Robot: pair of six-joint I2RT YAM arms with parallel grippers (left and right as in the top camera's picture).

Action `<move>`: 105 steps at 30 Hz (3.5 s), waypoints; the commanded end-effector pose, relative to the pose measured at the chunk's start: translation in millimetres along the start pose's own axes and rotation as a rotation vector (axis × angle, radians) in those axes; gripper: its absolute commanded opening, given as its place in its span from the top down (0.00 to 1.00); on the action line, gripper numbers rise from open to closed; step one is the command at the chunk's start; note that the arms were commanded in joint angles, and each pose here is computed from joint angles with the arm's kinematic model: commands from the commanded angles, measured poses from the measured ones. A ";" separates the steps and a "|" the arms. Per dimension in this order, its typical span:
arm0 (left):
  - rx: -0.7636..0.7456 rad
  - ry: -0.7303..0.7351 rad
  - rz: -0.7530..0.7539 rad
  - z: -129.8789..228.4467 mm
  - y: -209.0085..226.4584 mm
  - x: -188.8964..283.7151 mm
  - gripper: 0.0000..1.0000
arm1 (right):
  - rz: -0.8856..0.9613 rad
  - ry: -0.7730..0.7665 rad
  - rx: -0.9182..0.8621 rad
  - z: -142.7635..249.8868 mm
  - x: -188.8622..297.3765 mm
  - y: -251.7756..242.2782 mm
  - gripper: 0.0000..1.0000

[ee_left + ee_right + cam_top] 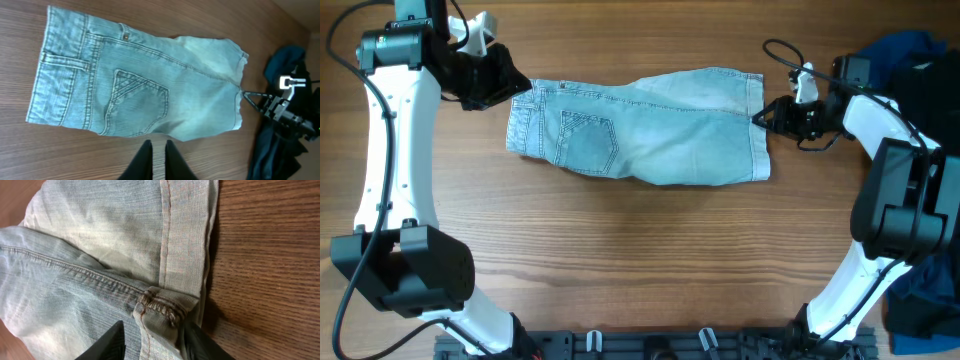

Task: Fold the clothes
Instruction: 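Pull the jeans taut between both grippers, left gripper pulling leftward, then lift the jeans with both grippers and stretch them apart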

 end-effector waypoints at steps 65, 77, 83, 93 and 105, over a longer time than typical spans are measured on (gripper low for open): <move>-0.053 -0.141 -0.062 -44.6 54.1 -68.3 0.96 | -0.087 0.014 0.007 1.5 -4.5 3.3 0.96; -0.050 -0.134 -0.066 -40.1 48.2 -58.0 0.96 | 0.007 0.006 0.001 4.0 -7.1 -4.9 0.61; -0.050 -0.134 -0.066 -40.1 48.2 -58.0 0.96 | 0.006 0.011 0.003 5.3 -9.0 -4.3 0.68; -0.050 -0.134 -0.067 -40.0 48.2 -58.0 0.95 | 0.004 0.021 0.071 8.2 -23.7 15.7 0.71; -0.050 -0.133 -0.067 -40.0 48.2 -58.0 0.94 | 0.036 0.015 0.091 8.3 -27.1 18.2 0.89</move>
Point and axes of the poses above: each gripper's point midway between its finger pads, its own x axis back along the fingers, its own y axis along the line the jaws close on, z = x × y, the point moved 10 cm from there along x, back along the fingers, and after that the axes turned 12 degrees about -x, right-handed, at the moved point
